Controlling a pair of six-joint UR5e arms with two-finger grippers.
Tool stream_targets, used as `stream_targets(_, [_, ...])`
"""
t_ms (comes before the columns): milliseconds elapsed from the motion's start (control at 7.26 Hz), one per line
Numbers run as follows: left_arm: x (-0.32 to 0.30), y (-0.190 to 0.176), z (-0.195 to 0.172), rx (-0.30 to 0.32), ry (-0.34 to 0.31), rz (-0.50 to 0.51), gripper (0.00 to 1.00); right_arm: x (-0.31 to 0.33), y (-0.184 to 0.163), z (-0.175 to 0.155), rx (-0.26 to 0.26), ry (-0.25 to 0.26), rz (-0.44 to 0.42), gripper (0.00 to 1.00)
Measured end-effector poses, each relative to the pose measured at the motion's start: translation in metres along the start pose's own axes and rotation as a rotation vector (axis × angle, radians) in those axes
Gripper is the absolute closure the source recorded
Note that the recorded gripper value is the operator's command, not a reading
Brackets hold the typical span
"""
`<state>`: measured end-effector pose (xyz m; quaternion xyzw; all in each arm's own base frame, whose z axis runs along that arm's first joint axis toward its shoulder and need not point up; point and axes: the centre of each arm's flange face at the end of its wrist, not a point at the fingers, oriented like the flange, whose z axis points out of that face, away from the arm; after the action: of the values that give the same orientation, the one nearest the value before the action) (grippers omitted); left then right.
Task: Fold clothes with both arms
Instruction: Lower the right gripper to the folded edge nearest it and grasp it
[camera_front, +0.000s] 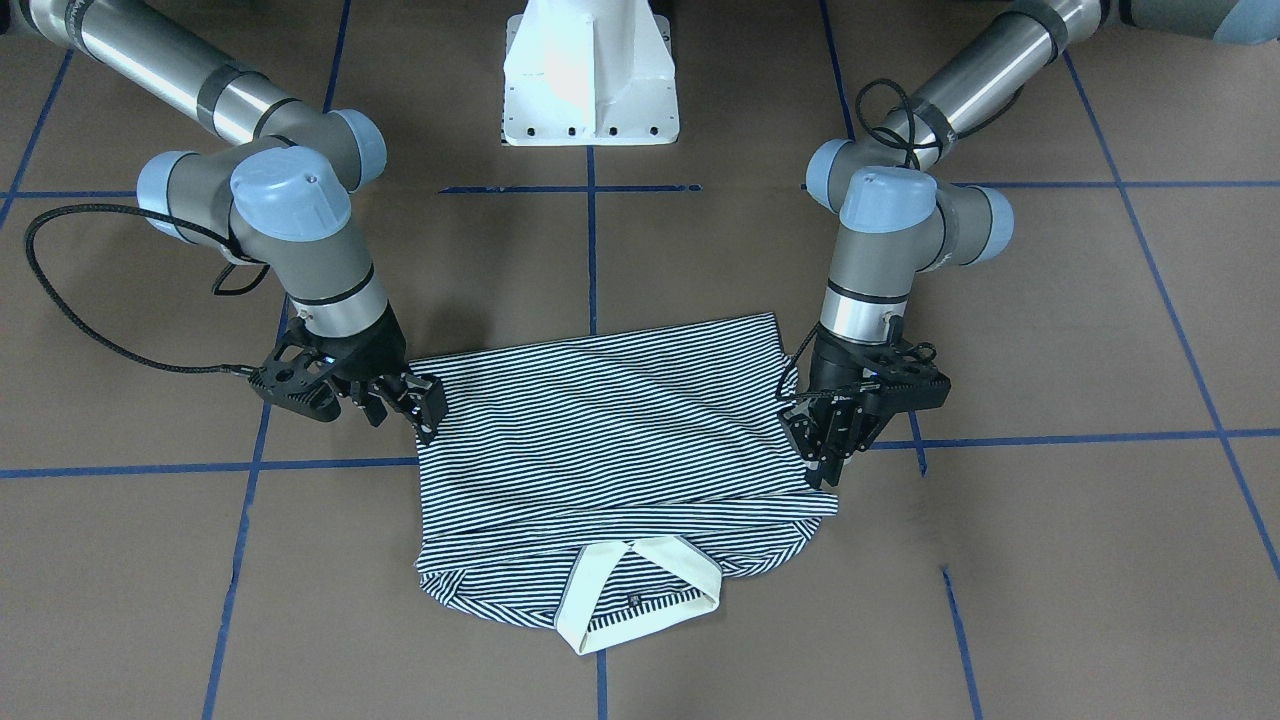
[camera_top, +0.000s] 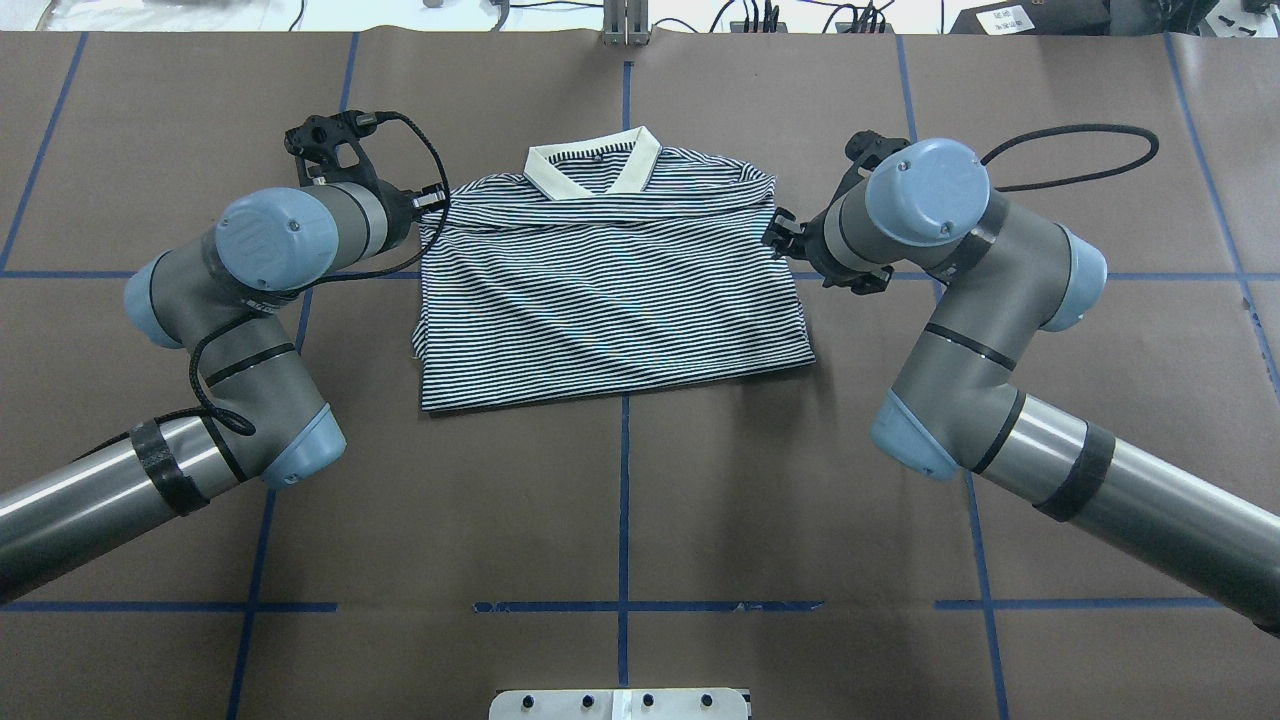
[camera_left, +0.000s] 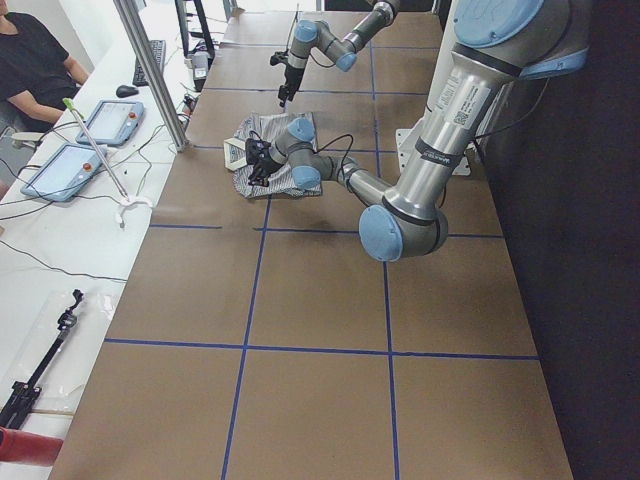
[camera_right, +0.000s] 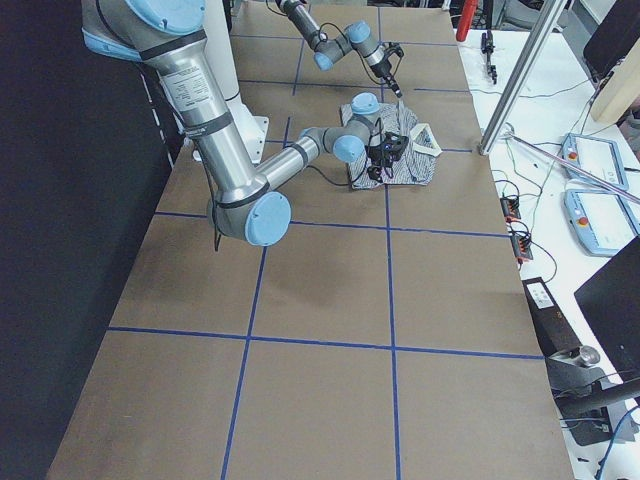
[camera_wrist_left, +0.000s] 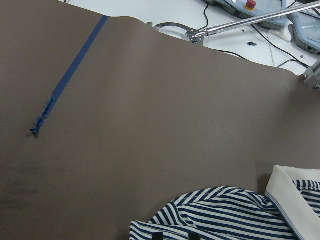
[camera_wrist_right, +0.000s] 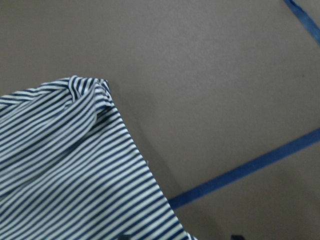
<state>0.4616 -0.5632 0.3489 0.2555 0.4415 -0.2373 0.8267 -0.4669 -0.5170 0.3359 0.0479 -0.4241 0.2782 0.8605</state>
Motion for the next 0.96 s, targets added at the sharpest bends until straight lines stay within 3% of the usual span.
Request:
stream_targets(413, [0.004, 0.0, -0.003, 0.0, 0.009, -0.001, 0.7, 0.033, 0.042, 0.003, 0.0, 0.016, 0.013, 0.3])
stream_targets(551, [0.005, 0.0, -0.004, 0.0, 0.011, -0.002, 0.7, 0.038, 0.052, 0.005, -0.004, 0.02, 0.011, 0.44])
stream_targets(689, [0.005, 0.0, -0.004, 0.0, 0.011, -0.002, 0.7, 0.039, 0.06, 0.007, -0.004, 0.023, 0.008, 0.66])
stream_targets(964, [0.005, 0.0, -0.005, 0.0, 0.012, -0.002, 0.7, 0.04, 0.064, 0.008, -0.001, 0.024, 0.006, 0.99])
